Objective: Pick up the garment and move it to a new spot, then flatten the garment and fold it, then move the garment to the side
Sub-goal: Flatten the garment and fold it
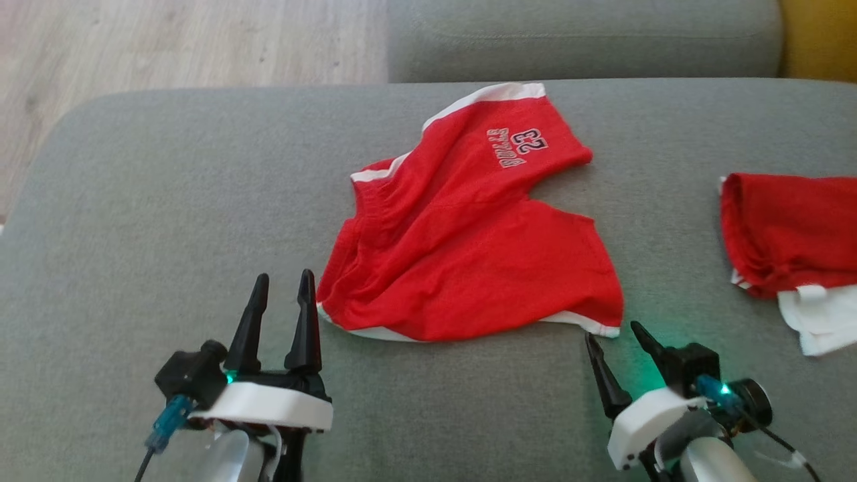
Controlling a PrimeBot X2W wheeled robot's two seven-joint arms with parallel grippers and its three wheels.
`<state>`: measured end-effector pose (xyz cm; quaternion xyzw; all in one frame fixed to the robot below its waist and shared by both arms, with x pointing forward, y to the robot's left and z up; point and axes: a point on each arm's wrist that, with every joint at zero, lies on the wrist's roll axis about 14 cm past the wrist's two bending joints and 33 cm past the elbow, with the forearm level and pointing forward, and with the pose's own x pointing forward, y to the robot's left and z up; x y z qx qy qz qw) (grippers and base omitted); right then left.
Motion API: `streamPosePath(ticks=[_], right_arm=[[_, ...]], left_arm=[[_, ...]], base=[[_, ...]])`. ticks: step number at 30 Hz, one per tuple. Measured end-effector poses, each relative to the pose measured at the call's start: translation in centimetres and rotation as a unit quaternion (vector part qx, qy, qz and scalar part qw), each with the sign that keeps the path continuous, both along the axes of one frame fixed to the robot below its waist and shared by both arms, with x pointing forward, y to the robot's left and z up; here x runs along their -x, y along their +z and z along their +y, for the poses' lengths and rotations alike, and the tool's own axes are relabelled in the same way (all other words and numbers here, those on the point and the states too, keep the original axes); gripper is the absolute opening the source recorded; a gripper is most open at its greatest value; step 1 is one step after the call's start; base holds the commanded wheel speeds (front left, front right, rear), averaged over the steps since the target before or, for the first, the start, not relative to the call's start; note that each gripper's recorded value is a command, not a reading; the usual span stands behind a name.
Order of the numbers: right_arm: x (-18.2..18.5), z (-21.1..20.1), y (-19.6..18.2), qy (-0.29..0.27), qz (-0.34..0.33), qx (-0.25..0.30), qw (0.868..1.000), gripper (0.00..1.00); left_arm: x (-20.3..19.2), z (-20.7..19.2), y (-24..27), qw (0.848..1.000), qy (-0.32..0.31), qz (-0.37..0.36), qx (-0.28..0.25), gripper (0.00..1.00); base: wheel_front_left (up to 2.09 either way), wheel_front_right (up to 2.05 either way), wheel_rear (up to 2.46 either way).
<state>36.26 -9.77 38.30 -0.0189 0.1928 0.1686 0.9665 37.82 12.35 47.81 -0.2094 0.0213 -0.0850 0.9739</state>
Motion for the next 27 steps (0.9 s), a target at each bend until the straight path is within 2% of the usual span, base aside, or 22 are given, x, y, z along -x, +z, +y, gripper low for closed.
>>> streamPosePath(ticks=[7, 25, 26, 27], right_arm=[[-0.3, 0.8, -1.5, 0.017, 0.021, 0.009, 1.000, 1.00], [-1.4, 1.4, -1.0, 0.033, -0.002, 0.015, 0.999, 1.00], [-1.3, 1.5, -1.1, 0.035, 0.000, 0.016, 0.999, 0.93], [-1.3, 1.6, -1.2, 0.038, 0.001, 0.017, 0.999, 0.42]], left_arm=[[0.0, 0.9, -0.3, 1.000, 0.012, 0.006, -0.002, 1.00], [-0.2, 0.9, -0.4, 1.000, 0.011, 0.006, -0.005, 1.00], [-0.2, 0.9, -0.4, 1.000, 0.011, 0.007, -0.005, 1.00], [-0.2, 0.9, -0.5, 1.000, 0.011, 0.007, -0.005, 1.00]], base=[[0.00, 0.00, 0.00], [0.00, 0.00, 0.00], [0.00, 0.00, 0.00], [0.00, 0.00, 0.00]])
